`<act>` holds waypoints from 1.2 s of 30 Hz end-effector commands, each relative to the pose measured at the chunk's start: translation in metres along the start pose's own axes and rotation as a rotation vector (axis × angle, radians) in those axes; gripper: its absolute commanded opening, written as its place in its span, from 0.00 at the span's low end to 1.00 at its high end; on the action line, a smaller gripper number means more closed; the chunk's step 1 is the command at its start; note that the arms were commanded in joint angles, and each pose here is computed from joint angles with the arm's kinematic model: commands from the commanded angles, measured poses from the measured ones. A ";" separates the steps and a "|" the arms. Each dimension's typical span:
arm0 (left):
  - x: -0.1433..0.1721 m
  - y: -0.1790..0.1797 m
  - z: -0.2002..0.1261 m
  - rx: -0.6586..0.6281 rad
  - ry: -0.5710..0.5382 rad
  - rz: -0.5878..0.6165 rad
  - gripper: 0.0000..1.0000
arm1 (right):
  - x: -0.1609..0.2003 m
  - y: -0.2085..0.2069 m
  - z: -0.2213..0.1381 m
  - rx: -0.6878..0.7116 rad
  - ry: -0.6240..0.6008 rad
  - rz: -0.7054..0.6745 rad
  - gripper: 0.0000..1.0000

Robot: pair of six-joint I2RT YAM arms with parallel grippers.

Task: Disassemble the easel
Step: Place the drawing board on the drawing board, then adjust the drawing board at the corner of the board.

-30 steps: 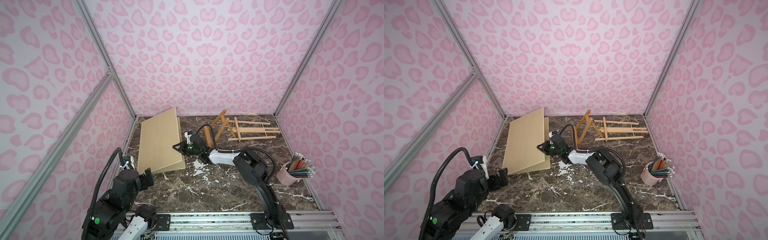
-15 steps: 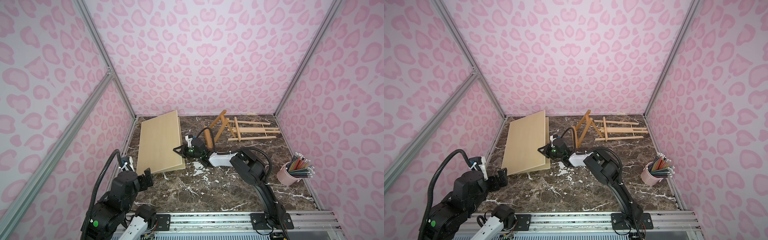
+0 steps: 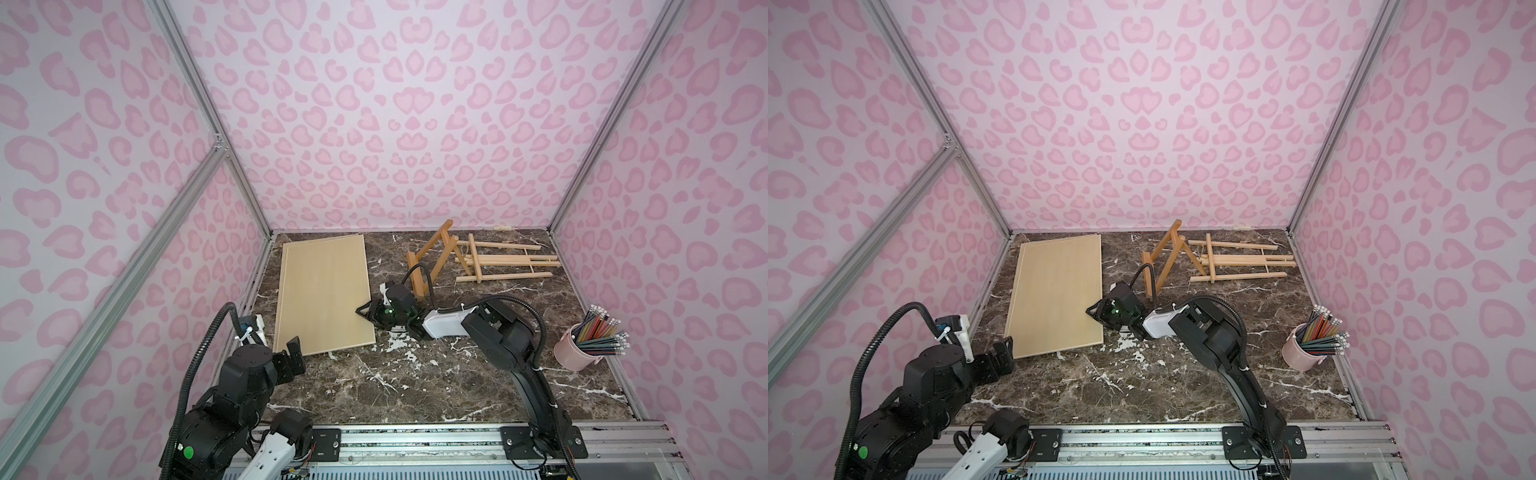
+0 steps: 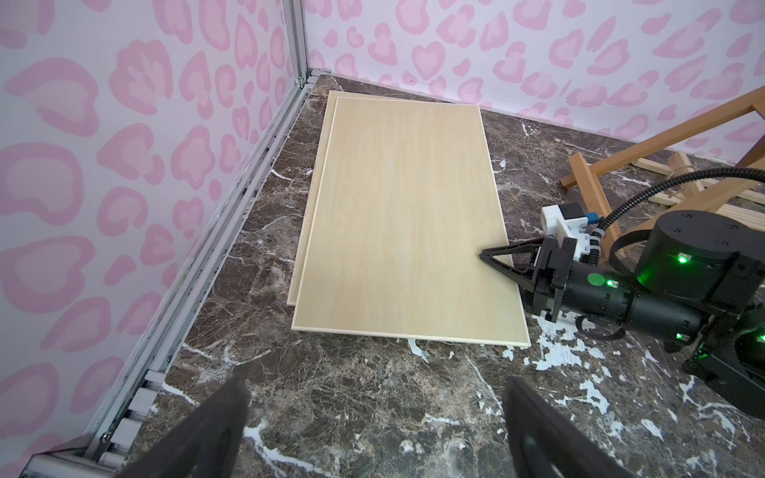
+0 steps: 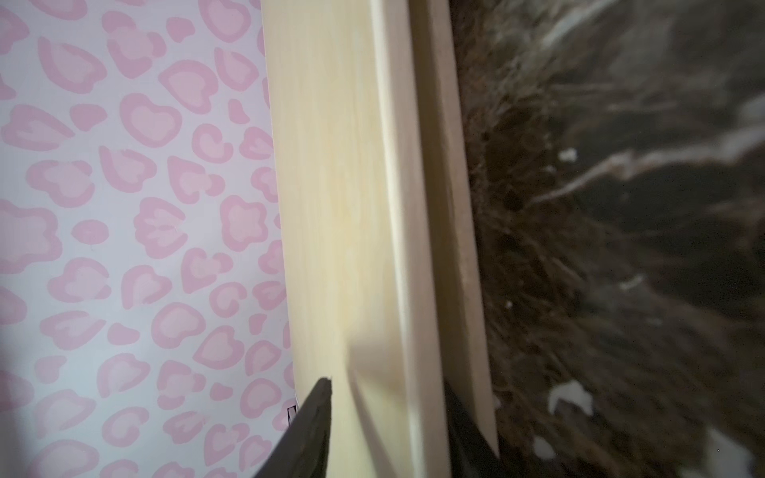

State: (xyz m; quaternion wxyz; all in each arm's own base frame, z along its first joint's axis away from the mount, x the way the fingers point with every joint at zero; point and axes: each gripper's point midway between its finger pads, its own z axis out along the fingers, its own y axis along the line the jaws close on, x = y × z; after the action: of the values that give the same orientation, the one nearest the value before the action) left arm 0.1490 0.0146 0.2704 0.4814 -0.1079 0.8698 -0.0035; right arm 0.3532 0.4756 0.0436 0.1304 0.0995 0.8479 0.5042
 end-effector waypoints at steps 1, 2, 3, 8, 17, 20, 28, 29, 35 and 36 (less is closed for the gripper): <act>-0.003 0.000 0.000 0.001 -0.018 -0.007 0.97 | -0.002 -0.011 0.005 0.057 0.008 -0.024 0.42; -0.003 0.000 0.000 0.000 -0.018 -0.008 0.97 | -0.004 -0.006 0.007 0.058 0.007 -0.035 0.42; -0.003 0.000 0.000 0.000 -0.016 -0.007 0.97 | -0.005 -0.007 0.008 0.074 0.012 -0.043 0.44; -0.003 0.001 -0.001 -0.001 -0.020 -0.008 0.97 | -0.011 -0.007 0.008 0.144 -0.010 -0.086 0.54; -0.003 0.001 -0.002 0.000 -0.025 -0.011 0.97 | -0.031 0.007 0.000 0.281 -0.059 -0.234 0.77; -0.004 0.001 -0.002 0.001 -0.026 -0.012 0.97 | -0.036 0.007 -0.005 0.305 -0.085 -0.241 0.82; -0.003 0.001 -0.002 0.001 -0.026 -0.012 0.97 | -0.034 0.002 0.003 0.354 -0.057 -0.281 0.98; -0.003 0.001 -0.002 0.003 -0.028 -0.013 0.97 | -0.033 0.004 0.003 0.354 -0.060 -0.284 0.98; -0.003 0.001 -0.002 0.004 -0.028 -0.013 0.97 | -0.030 0.014 -0.001 0.356 -0.046 -0.339 0.98; -0.003 0.001 -0.002 0.003 -0.027 -0.012 0.97 | -0.031 0.011 -0.003 0.385 -0.058 -0.366 0.98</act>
State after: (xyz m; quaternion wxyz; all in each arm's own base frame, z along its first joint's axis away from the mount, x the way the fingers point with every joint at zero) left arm 0.1466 0.0157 0.2717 0.4871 -0.1095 0.8664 -0.0068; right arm 0.3837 0.4744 0.0642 0.2107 0.0042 0.9198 0.3309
